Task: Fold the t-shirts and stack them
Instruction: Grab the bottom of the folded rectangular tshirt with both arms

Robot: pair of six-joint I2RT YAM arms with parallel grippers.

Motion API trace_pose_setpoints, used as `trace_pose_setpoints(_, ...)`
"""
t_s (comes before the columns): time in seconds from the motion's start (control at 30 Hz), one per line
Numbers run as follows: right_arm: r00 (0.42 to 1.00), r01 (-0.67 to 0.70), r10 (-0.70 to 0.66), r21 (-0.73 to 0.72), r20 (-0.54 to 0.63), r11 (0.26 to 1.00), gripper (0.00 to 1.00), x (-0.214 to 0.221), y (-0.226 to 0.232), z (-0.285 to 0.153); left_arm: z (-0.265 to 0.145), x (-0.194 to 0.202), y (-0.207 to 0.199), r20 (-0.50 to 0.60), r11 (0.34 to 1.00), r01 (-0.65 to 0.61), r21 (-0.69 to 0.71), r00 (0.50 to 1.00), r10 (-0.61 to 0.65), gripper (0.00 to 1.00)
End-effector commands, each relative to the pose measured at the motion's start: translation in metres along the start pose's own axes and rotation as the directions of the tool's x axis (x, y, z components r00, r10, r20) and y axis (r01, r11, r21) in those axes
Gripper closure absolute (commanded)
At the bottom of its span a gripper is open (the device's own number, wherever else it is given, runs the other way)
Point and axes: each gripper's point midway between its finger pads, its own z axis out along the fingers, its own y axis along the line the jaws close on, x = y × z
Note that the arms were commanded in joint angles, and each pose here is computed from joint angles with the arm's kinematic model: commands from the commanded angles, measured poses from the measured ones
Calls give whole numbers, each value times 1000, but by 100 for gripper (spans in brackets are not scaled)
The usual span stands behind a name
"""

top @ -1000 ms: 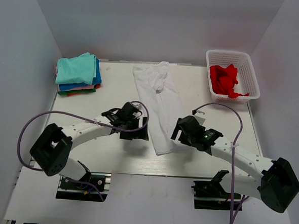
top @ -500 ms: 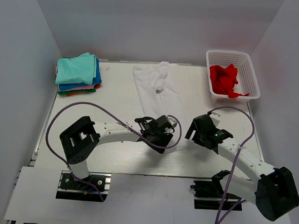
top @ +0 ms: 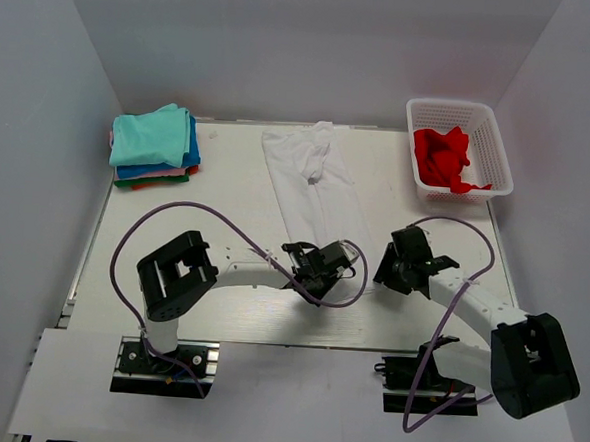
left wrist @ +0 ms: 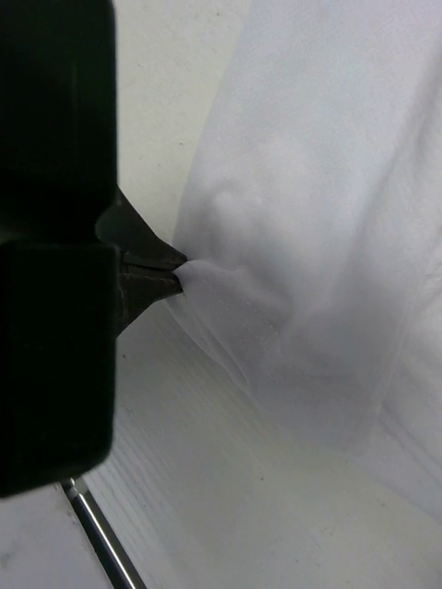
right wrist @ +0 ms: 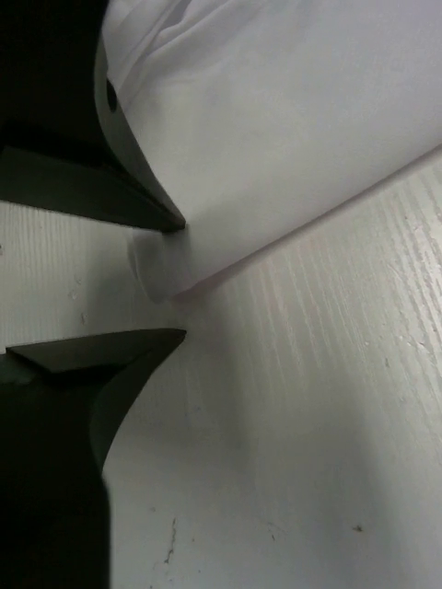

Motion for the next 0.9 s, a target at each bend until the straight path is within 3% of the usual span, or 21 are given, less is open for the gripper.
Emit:
trace_pose_setpoints(0.0,999,3,-7,-73,-46,997,51,10,9,7,15,21,9,-63,998,-12,-64,998,8,100)
trace_pose_setpoints(0.07,997,10,-19,-113,-75,994,64,16,15,9,13,26,11,-73,998,-5,-69,997,0,100)
trace_pose_setpoints(0.1,996,20,-30,-127,-82,992,79,17,17,9,10,22,10,-61,998,-2,-64,998,-2,100)
trace_pose_setpoints(0.2,988,42,-75,-230,-133,972,100,31,31,2,0,28,14,-74,996,19,-82,997,-25,100)
trace_pose_setpoints(0.33,971,97,-172,-377,-168,921,100,55,43,-20,-24,33,13,-65,997,56,-57,996,-60,100)
trace_pose_setpoints(0.47,971,145,-218,-493,-94,858,100,57,57,-46,-45,43,2,-85,995,100,9,991,-98,100)
trace_pose_setpoints(0.7,964,197,-257,-481,-62,855,100,47,62,-48,-50,46,11,-83,982,182,-44,979,-185,100)
trace_pose_setpoints(0.87,971,218,-239,-415,-1,884,100,18,67,-47,-69,4,21,63,968,243,-58,969,-239,100)
